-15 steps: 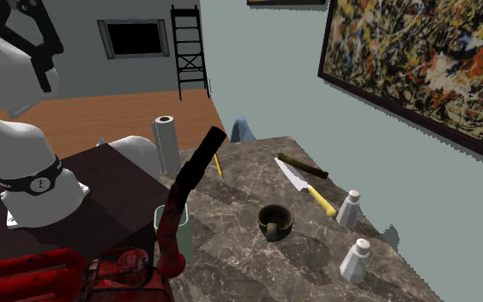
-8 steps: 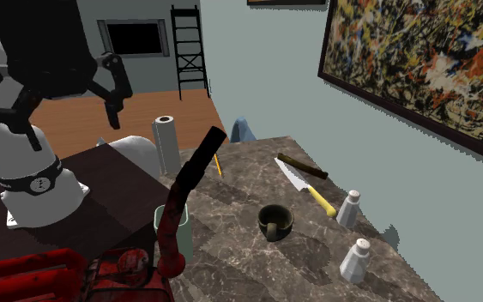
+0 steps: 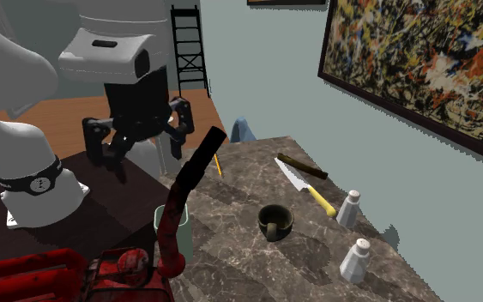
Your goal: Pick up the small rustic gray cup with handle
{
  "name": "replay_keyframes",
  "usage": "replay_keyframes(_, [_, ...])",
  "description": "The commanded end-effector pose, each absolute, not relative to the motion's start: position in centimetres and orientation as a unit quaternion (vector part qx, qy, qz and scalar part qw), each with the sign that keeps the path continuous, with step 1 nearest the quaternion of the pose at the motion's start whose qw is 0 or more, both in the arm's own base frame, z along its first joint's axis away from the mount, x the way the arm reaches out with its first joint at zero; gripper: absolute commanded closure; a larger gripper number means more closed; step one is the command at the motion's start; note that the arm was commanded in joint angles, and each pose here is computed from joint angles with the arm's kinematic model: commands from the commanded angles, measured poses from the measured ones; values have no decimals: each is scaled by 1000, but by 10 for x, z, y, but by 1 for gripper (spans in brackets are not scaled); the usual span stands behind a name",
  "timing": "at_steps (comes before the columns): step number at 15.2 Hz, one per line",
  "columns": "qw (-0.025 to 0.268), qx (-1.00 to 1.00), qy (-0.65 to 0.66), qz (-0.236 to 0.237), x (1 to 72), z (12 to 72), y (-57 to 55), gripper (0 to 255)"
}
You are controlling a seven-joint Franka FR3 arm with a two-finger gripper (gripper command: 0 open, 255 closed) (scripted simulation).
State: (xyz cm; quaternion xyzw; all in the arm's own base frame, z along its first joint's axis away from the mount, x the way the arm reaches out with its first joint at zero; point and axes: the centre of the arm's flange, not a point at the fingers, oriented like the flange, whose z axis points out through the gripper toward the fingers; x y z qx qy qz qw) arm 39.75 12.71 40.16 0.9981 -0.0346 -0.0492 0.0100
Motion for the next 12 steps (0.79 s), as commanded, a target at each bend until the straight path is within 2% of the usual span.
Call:
replay_keyframes(1, [8, 998, -34, -50, 408, 383, 143, 0])
replay_keyframes(12, [-2, 998, -28, -60, 467, 285, 232, 0])
